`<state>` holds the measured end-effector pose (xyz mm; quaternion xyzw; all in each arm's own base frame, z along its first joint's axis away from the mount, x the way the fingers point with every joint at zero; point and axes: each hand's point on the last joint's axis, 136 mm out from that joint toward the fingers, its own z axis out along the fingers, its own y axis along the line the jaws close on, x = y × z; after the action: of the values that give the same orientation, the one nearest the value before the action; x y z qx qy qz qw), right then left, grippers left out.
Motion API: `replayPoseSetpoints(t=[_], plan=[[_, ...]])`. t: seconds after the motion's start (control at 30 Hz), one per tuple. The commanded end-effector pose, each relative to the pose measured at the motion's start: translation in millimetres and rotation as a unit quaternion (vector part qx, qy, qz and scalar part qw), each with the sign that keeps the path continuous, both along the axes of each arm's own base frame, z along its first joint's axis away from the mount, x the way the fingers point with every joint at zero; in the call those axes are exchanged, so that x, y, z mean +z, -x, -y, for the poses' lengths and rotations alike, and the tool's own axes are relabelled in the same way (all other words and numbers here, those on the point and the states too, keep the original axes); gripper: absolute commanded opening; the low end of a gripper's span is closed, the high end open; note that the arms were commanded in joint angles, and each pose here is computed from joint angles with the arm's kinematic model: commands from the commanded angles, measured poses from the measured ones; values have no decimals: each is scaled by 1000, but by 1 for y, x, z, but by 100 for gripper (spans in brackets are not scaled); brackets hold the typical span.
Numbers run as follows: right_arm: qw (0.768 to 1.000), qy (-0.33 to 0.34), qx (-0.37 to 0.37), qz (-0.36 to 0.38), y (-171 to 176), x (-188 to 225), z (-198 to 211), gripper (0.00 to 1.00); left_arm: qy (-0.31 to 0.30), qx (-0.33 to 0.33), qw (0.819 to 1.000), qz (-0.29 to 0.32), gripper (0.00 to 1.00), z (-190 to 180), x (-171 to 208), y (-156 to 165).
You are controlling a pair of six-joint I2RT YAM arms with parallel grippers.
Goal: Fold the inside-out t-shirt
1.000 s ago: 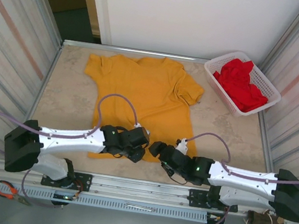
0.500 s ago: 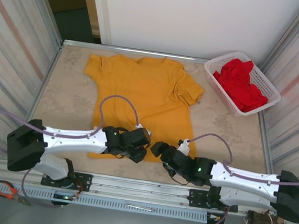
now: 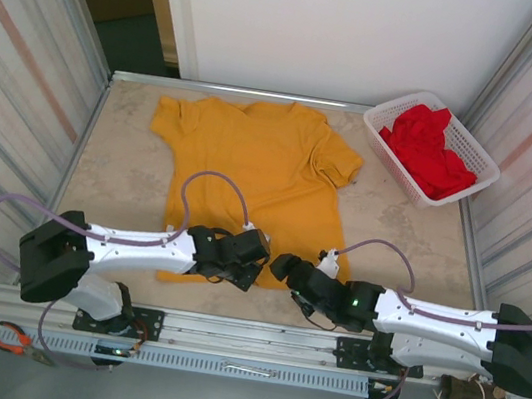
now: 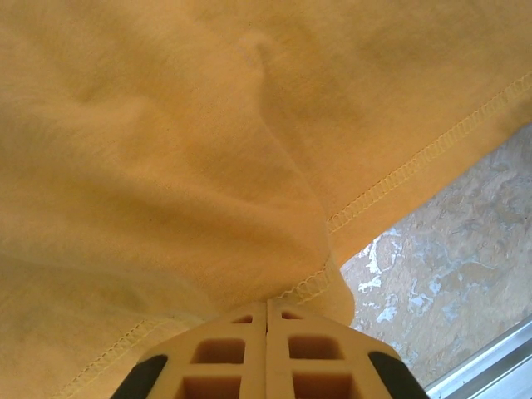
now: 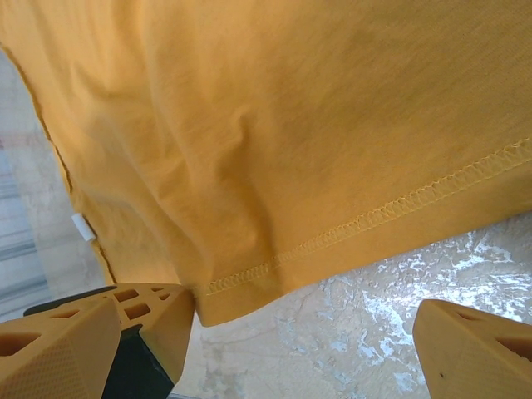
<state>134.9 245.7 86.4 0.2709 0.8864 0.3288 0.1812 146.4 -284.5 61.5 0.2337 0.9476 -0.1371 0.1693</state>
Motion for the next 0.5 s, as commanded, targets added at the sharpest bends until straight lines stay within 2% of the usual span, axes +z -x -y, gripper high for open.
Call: replayPoseSetpoints(t=[0.0, 0.47], plan=[[1000, 2, -2, 13, -1, 3, 2, 90, 18, 0, 1000, 7, 0, 5, 18, -1], [997, -67, 31, 23, 6, 30, -56, 92, 83, 16, 995, 52, 0, 0, 85, -7]])
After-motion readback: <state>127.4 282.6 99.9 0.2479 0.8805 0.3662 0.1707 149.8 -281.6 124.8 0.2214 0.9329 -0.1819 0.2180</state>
